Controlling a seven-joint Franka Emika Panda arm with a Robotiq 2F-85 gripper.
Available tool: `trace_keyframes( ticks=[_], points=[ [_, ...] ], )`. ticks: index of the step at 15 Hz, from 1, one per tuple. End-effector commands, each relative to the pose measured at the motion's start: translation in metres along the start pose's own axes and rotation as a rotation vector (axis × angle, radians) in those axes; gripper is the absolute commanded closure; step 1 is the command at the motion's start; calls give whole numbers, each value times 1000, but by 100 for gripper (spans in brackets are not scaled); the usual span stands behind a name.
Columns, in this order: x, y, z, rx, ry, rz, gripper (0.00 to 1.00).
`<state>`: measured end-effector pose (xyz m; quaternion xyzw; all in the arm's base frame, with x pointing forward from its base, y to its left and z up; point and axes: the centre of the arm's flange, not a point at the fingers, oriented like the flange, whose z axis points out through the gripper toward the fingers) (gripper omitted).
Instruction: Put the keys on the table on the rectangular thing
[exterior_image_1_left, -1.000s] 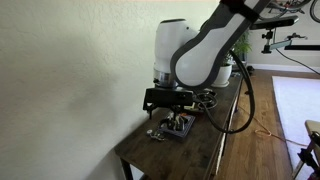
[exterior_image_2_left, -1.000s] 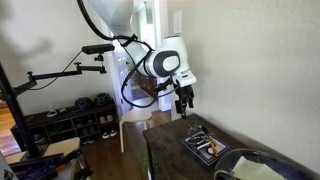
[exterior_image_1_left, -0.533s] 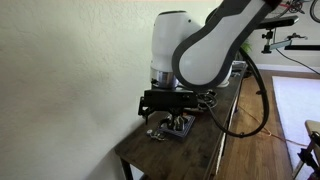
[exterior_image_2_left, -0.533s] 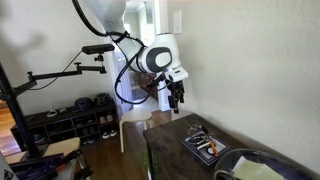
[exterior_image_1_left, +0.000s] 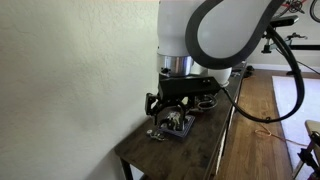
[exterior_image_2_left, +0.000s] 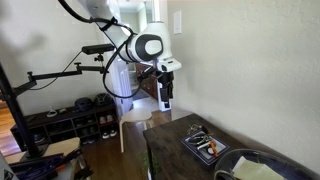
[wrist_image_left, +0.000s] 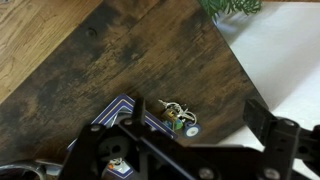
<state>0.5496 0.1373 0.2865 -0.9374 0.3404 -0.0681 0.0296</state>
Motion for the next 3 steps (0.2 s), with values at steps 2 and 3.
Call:
trace_keyframes(
  ticks=[2, 3],
  points=[
    [0, 2, 0, -2, -1, -2, 0],
    [-1, 2, 0, -3, -2, -3, 0]
  ],
)
